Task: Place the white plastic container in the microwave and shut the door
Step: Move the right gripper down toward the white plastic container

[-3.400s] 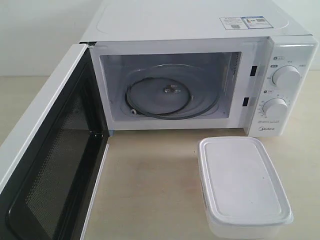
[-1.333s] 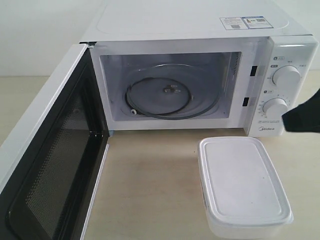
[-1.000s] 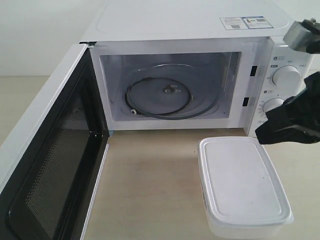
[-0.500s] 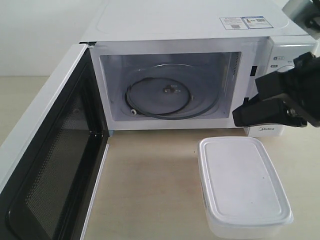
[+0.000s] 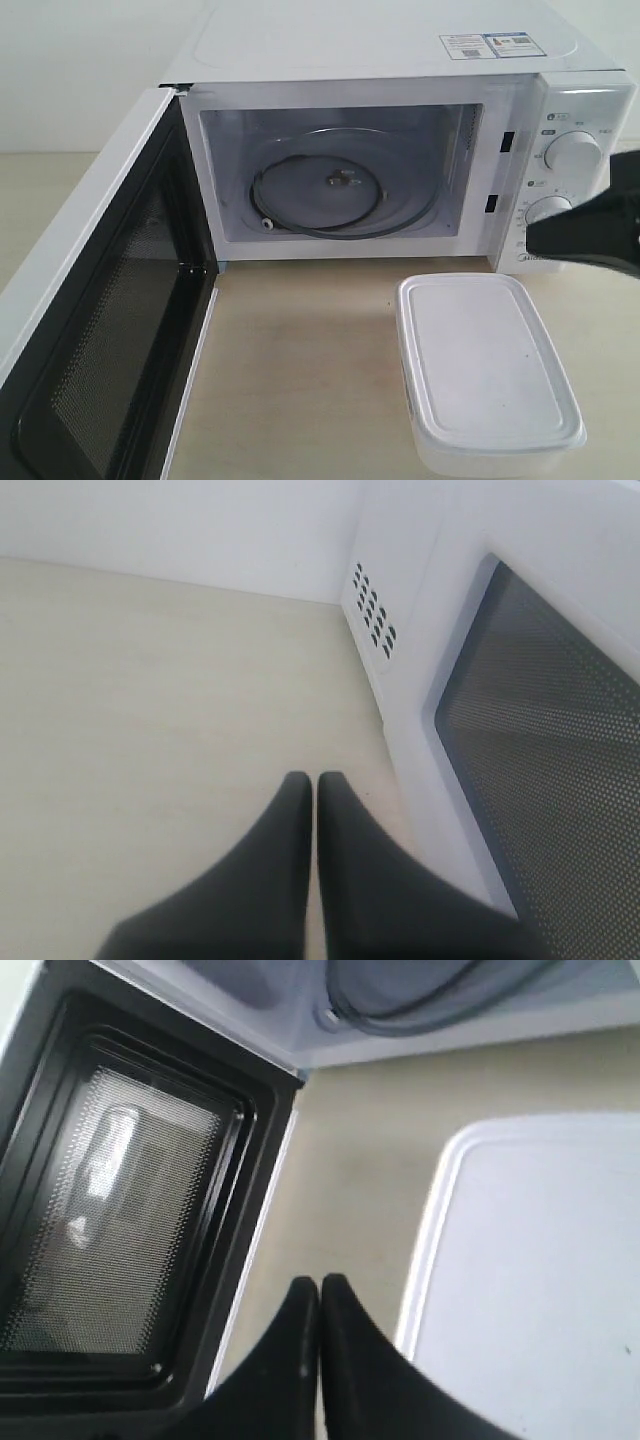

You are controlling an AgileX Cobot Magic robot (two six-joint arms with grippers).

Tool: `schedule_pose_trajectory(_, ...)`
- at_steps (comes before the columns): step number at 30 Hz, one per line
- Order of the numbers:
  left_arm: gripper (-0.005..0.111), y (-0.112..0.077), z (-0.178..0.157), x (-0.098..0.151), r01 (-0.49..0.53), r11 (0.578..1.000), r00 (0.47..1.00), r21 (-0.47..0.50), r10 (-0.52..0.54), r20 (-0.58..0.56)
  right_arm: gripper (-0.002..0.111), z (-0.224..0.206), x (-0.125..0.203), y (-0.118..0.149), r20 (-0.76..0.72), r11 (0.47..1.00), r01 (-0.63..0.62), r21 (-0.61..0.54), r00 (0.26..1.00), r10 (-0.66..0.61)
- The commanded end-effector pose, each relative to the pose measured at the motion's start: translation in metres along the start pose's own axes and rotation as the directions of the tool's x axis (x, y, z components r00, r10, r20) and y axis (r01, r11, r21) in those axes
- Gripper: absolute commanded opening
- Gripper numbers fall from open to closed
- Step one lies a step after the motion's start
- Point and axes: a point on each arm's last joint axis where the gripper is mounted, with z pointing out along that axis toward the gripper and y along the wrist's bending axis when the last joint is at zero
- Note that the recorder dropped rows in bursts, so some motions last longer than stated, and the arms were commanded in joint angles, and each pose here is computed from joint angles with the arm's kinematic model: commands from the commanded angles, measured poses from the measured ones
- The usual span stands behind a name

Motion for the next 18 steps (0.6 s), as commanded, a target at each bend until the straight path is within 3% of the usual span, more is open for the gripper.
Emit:
schedule_pose_trajectory(1, 0.004, 0.000, 0.000, 0.000, 0.006, 1.000, 1.000, 0.001, -0.006, 0.005, 0.000, 0.007, 0.014, -0.024, -0.132, 0.997, -0.049, 0.063, 0.990, 0.057)
schedule_pose_trajectory(7, 0.004, 0.000, 0.000, 0.000, 0.006, 1.000, 1.000, 0.001, -0.006, 0.005, 0.000, 0.016, -0.005, -0.045, -0.236, 0.989, -0.080, 0.126, 0.966, 0.108)
schedule_pose_trajectory(13, 0.004, 0.000, 0.000, 0.000, 0.006, 1.000, 1.000, 0.001, -0.006, 0.005, 0.000, 0.021, -0.003, -0.078, -0.250, 0.959, -0.243, 0.145, 0.929, 0.273)
schedule_pose_trajectory(18, 0.004, 0.000, 0.000, 0.000, 0.006, 1.000, 1.000, 0.001, -0.006, 0.005, 0.006, 0.022, 0.000, -0.087, -0.266, 0.948, -0.229, 0.222, 0.921, 0.285)
